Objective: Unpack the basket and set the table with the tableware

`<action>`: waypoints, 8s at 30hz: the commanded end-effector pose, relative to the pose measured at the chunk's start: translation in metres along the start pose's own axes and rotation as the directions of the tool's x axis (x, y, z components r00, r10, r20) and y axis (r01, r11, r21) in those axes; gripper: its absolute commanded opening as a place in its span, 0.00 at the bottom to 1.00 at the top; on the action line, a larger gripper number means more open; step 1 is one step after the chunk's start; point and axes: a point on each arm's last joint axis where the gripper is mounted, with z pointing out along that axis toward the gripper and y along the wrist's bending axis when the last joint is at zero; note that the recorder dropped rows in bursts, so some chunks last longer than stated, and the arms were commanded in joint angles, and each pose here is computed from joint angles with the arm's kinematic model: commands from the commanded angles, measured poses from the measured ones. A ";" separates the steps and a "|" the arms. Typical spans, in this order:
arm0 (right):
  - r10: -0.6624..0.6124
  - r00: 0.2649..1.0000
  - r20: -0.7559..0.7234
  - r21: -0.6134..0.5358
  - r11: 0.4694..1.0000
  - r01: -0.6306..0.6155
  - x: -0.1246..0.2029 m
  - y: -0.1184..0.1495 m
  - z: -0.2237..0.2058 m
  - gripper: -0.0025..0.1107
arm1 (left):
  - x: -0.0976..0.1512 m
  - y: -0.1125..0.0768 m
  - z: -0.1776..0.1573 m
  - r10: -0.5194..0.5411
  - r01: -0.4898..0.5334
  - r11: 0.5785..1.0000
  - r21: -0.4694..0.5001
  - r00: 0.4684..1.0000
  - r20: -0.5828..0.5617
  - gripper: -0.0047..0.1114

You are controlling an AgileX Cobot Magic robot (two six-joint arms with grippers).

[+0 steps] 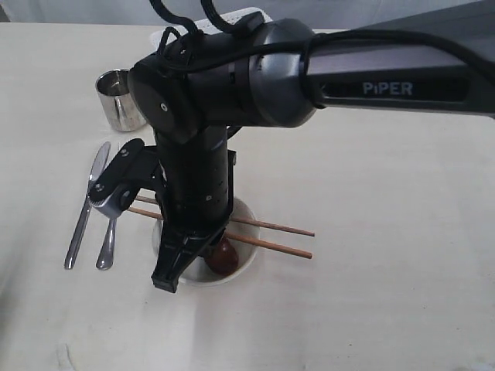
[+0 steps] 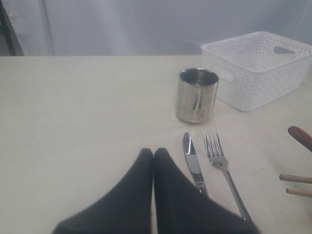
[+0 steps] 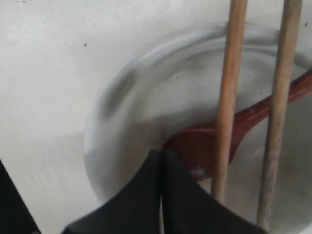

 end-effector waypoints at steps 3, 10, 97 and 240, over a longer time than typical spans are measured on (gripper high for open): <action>-0.011 1.000 0.007 0.060 0.998 0.010 -0.001 -0.006 -0.001 0.02 | 0.000 0.000 0.000 0.004 -0.004 1.000 -0.004 1.000 0.010 0.04; -0.030 0.999 0.015 0.120 0.992 0.028 -0.002 -0.011 -0.001 0.02 | 0.000 0.000 0.000 0.004 -0.004 1.000 -0.004 1.000 0.010 0.04; -0.368 0.771 0.520 0.336 0.918 0.211 0.034 -0.290 -0.008 0.21 | 0.000 0.000 0.000 0.004 -0.004 1.000 -0.004 1.000 0.010 0.04; 0.875 0.251 0.415 -0.094 0.315 -0.944 0.059 -0.283 -0.046 0.46 | 0.000 0.000 0.000 0.004 -0.004 1.000 -0.004 1.000 0.010 0.04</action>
